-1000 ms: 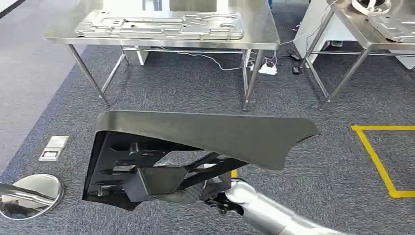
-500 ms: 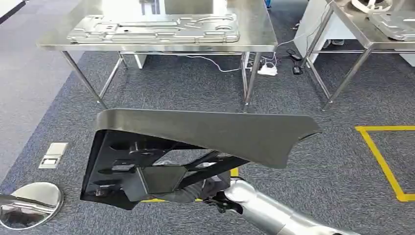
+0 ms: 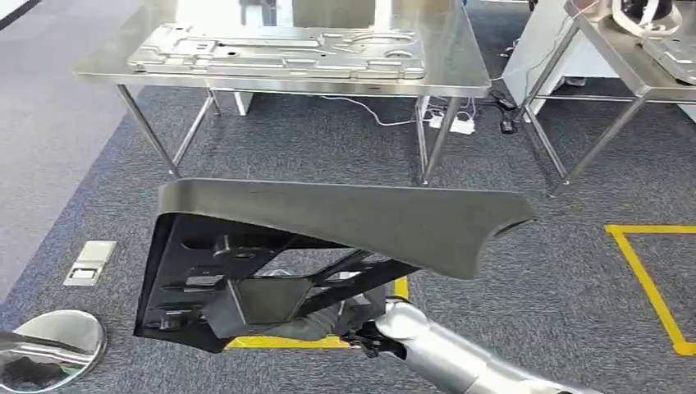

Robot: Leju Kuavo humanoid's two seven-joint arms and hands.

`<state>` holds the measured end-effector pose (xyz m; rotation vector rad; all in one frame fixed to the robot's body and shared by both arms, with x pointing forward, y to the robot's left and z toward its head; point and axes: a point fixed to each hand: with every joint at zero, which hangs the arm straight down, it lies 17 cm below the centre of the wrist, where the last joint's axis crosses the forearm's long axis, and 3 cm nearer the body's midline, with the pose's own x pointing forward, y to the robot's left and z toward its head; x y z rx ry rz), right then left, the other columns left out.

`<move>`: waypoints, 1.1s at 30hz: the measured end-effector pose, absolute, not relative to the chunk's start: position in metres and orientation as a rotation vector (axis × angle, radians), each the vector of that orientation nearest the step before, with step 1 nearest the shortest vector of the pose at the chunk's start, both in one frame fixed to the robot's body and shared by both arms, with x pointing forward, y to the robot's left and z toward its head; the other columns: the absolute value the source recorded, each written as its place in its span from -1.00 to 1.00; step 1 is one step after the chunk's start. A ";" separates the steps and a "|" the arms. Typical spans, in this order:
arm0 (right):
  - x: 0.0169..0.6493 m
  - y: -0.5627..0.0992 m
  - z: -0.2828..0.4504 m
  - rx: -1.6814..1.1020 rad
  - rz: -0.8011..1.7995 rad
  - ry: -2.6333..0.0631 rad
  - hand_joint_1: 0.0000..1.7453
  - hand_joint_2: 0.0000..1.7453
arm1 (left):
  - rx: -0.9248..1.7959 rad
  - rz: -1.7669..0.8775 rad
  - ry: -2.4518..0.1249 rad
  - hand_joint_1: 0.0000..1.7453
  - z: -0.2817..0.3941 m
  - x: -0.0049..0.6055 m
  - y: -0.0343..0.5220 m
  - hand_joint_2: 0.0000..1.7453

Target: Take the parts from the cabinet and place them on the table.

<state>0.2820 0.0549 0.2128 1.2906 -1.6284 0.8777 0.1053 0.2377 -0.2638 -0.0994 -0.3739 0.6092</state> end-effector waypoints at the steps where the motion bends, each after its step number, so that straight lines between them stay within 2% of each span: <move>1: 0.281 0.054 0.211 1.291 0.875 -1.626 1.00 1.00 | -0.099 0.609 -0.374 -1.00 -0.264 0.104 0.237 1.00; 33: 0.269 0.050 0.224 1.320 0.863 -1.673 1.00 1.00 | -0.099 0.602 -0.379 -1.00 -0.263 0.105 0.235 1.00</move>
